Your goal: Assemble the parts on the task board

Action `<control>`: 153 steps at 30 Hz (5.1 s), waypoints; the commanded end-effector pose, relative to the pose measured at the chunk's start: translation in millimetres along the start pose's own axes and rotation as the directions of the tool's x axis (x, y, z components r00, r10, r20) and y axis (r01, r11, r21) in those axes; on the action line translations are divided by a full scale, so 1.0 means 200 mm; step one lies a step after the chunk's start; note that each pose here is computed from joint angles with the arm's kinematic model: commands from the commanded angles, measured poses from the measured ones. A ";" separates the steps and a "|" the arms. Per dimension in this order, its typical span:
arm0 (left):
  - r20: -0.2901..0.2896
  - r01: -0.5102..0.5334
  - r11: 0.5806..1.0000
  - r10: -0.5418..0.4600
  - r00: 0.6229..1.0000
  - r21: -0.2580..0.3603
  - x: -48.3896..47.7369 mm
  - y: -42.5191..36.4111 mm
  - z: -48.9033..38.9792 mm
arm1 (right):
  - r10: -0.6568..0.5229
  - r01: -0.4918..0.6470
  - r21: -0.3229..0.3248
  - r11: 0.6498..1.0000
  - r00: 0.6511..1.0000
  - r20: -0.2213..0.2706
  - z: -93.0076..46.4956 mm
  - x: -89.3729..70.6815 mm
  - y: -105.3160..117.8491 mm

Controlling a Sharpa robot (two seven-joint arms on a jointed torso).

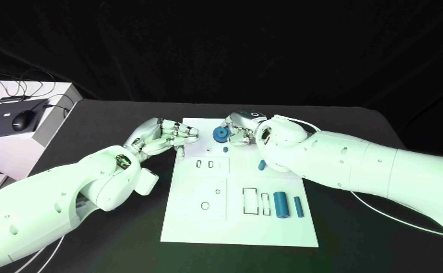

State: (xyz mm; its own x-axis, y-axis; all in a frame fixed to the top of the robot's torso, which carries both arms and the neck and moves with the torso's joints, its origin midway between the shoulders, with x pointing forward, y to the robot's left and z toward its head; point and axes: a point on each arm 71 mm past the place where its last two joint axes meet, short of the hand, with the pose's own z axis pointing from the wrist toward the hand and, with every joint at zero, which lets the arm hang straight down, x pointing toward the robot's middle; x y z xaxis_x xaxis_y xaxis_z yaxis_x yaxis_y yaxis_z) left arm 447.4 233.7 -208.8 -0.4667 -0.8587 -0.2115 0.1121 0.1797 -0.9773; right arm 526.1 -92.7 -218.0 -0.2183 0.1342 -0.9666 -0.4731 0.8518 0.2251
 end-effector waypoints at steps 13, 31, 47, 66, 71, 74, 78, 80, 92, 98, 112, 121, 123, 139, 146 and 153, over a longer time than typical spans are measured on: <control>-0.014 0.008 1.000 -0.008 1.000 0.008 0.007 -0.002 0.002 | -0.003 0.003 0.015 1.000 0.999 -0.034 -0.01 0.01 -0.04; -0.012 0.007 1.000 -0.007 1.000 0.009 0.004 -0.001 0.001 | -0.006 0.006 -0.001 1.000 0.996 -0.088 -0.06 0.02 -0.05; -0.007 0.006 1.000 -0.006 1.000 0.009 -0.003 0.004 0.001 | 0.070 -0.063 -0.050 0.997 0.986 0.151 -0.14 -0.09 -0.12; 0.024 0.032 0.999 -0.032 0.999 -0.010 -0.041 0.058 -0.002 | 0.440 -0.427 -0.107 0.898 0.871 0.218 -0.44 -0.27 -0.54; 0.031 0.038 0.999 -0.037 0.999 -0.017 -0.048 0.085 -0.008 | 0.471 -0.460 -0.103 0.882 0.852 0.227 -0.52 -0.30 -0.67; 0.034 0.041 0.999 -0.040 0.999 -0.020 -0.048 0.101 -0.010 | 0.438 -0.431 -0.082 0.899 0.868 0.236 -0.56 -0.31 -0.76; 0.034 0.043 0.999 -0.042 0.999 -0.022 -0.042 0.114 -0.010 | 0.361 -0.361 -0.042 0.932 0.902 0.237 -0.58 -0.30 -0.86; 0.033 0.044 0.999 -0.043 0.999 -0.023 -0.038 0.119 -0.010 | 0.323 -0.327 -0.021 0.945 0.918 0.230 -0.58 -0.28 -0.89; 0.021 0.041 0.999 -0.040 0.999 -0.023 -0.019 0.136 -0.016 | 0.170 -0.186 0.084 0.979 0.971 0.168 -0.53 -0.12 -0.98; 0.013 0.037 0.999 -0.037 0.999 -0.025 -0.015 0.137 -0.018 | 0.147 -0.168 0.117 0.979 0.974 0.171 -0.48 -0.09 -0.97; -0.003 0.025 0.999 -0.025 1.000 -0.028 -0.003 0.136 -0.015 | 0.171 -0.184 0.138 0.973 0.980 0.105 -0.42 -0.05 -0.93; -0.004 0.022 0.999 -0.022 1.000 -0.032 -0.005 0.137 -0.018 | 0.195 -0.209 0.133 0.969 0.975 0.107 -0.40 -0.04 -0.91; -0.005 0.022 0.999 -0.022 1.000 -0.032 -0.005 0.137 -0.018 | 0.199 -0.211 0.133 0.968 0.975 0.097 -0.40 -0.04 -0.90; -0.002 0.019 0.999 -0.020 1.000 -0.038 -0.010 0.139 -0.022 | 0.216 -0.225 0.122 0.967 0.973 0.077 -0.38 -0.02 -0.87; -0.001 0.020 0.999 -0.020 1.000 -0.040 -0.010 0.138 -0.023 | 0.223 -0.231 0.120 0.965 0.972 0.080 -0.37 -0.02 -0.86; -0.002 0.021 0.999 -0.021 1.000 -0.042 -0.009 0.138 -0.023 | 0.224 -0.233 0.121 0.965 0.971 0.080 -0.36 -0.02 -0.86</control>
State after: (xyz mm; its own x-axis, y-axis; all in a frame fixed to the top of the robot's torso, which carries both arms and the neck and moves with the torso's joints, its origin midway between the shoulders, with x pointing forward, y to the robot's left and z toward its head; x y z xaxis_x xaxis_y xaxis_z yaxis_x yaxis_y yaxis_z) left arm 448.4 244.7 -235.8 -0.4521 -0.8706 -0.1943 0.0612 0.1870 -0.9804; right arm 546.2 -276.3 -243.3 -0.2434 0.3584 -0.9013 -0.3085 0.8524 0.4222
